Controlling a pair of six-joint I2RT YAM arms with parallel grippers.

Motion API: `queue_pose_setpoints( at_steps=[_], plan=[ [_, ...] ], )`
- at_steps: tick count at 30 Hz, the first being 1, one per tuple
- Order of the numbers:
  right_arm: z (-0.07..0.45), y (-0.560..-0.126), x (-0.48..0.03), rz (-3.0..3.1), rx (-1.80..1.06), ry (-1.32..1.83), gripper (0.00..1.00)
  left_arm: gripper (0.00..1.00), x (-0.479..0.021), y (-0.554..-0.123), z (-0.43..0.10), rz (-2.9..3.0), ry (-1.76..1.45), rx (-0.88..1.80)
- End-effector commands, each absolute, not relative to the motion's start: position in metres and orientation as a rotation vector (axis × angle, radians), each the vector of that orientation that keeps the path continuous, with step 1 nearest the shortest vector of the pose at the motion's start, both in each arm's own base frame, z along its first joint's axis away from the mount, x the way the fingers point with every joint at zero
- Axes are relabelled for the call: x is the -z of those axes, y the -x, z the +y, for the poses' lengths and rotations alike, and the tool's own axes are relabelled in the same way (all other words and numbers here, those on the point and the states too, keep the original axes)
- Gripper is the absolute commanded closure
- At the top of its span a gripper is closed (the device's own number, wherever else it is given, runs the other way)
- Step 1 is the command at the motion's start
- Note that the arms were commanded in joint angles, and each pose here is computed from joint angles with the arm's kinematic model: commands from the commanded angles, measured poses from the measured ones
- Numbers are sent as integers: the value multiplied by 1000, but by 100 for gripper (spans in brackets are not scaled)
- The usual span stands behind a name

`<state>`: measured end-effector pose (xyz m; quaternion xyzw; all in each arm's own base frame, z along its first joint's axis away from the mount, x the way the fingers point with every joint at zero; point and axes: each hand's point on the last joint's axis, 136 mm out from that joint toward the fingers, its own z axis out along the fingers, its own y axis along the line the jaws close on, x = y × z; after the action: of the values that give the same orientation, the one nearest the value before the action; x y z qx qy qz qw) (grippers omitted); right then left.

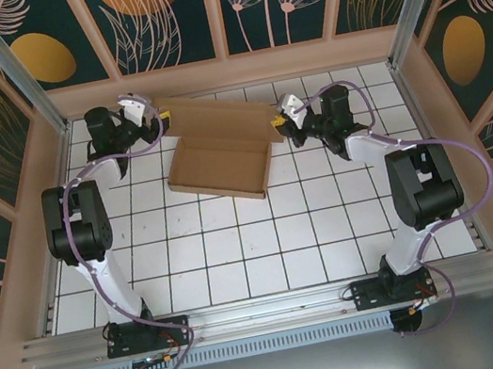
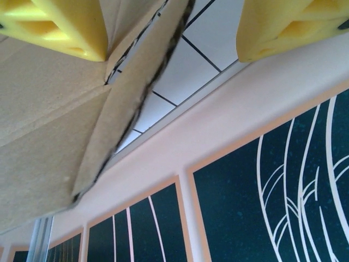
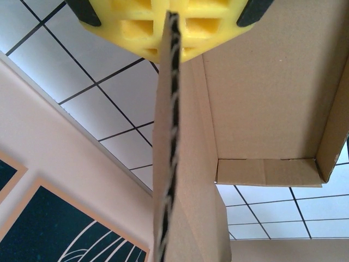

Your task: Fold the paper box

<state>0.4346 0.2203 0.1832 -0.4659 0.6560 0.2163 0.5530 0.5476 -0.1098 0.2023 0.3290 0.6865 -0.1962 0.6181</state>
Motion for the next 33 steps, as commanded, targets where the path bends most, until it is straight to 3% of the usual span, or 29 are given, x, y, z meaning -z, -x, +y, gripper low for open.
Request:
queue_pose_setpoints(
  at_steps=[1,4,12,19,21,27,33],
  plan=[
    [215,-426,-143,1688,-549,1129,100,38,-194,-548,-114,1572,-828,479],
    [216,-429,-143,1700,-547,1117,100,47,-190,-544,-116,1583,-839,500],
    [215,-448,-158,1742,-506,969,100,99,-191,-527,-116,1614,-850,494],
    [232,-455,-156,1776,-373,851,100,100,-212,-501,-125,1587,-758,515],
    [227,-465,-163,1810,-322,684,100,100,-213,-494,-131,1608,-693,501],
    [221,-471,-181,1838,-307,269,100,100,-199,-488,-140,1726,-380,480],
    [217,-466,-174,1821,-319,-18,100,100,-172,-477,-118,1843,132,494]
  ],
)
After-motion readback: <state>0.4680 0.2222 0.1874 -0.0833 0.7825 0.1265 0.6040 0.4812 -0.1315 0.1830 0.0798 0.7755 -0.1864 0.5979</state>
